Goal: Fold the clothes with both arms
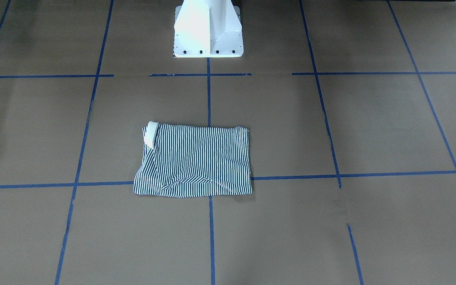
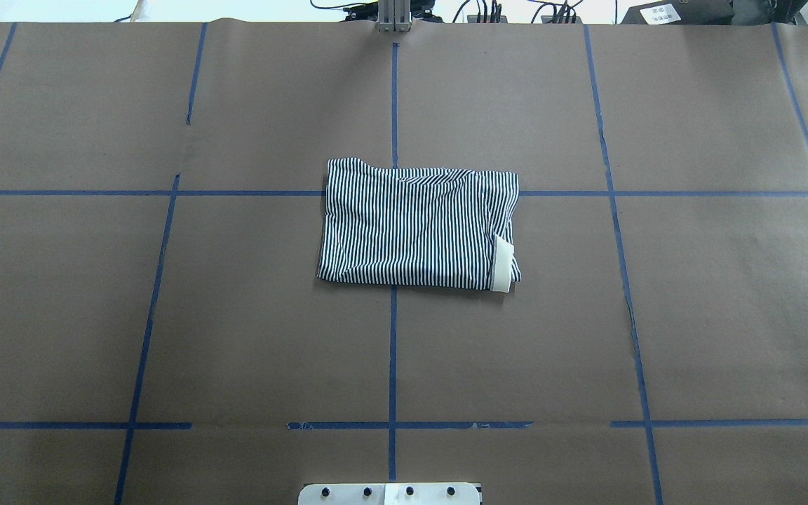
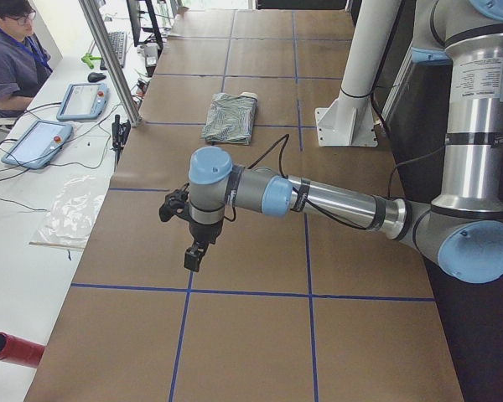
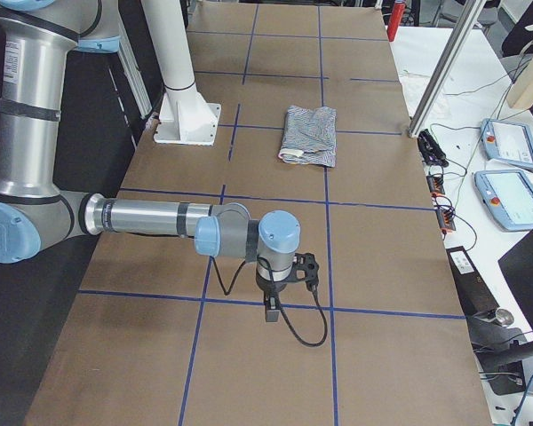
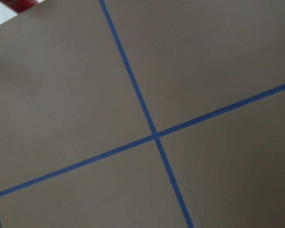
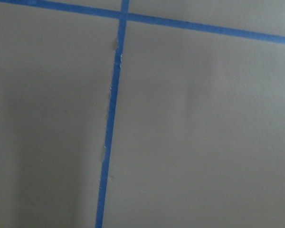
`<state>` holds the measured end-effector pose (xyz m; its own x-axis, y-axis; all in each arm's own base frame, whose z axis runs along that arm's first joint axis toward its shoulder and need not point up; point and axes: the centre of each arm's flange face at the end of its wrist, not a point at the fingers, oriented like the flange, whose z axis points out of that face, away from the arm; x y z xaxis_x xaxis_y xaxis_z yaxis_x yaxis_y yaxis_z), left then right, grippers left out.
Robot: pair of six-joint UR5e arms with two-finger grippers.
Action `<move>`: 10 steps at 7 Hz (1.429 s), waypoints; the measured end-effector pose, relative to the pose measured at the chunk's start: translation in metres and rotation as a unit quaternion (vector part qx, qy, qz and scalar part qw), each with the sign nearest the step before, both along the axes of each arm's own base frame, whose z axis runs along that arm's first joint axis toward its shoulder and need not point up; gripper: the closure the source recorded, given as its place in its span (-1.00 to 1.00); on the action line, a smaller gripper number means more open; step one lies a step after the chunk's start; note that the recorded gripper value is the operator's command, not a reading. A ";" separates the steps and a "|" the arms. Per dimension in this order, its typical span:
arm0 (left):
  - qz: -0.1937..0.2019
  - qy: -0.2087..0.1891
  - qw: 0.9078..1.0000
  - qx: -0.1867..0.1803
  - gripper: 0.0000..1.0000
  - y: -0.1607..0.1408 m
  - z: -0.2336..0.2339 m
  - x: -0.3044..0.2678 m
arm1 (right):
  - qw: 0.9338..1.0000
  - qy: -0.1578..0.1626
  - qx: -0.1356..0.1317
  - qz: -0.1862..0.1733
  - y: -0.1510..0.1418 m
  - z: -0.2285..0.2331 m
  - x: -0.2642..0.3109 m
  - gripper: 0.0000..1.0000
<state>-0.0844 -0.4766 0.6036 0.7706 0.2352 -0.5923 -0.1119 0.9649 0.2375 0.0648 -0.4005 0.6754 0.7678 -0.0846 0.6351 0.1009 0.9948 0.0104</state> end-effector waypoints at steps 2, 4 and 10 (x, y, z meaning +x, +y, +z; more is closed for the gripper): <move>-0.008 0.063 0.996 -0.059 -1.00 0.040 0.053 -0.001 | 1.000 -0.019 -0.015 0.014 0.013 0.008 0.007 -1.00; -0.009 0.073 0.995 -0.063 -1.00 0.047 0.059 0.001 | 1.000 -0.019 -0.014 0.012 0.015 0.012 0.008 -1.00; -0.004 0.071 0.997 -0.004 -1.00 0.041 0.065 0.003 | 1.000 -0.021 -0.016 0.014 0.015 0.014 0.008 -1.00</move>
<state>-0.0816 -0.4357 0.6687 0.6807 0.2238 -0.6975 -0.0696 0.9677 0.2425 0.0728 -0.3852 0.6891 0.7425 -0.0426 0.6685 0.0731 0.9972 -0.0177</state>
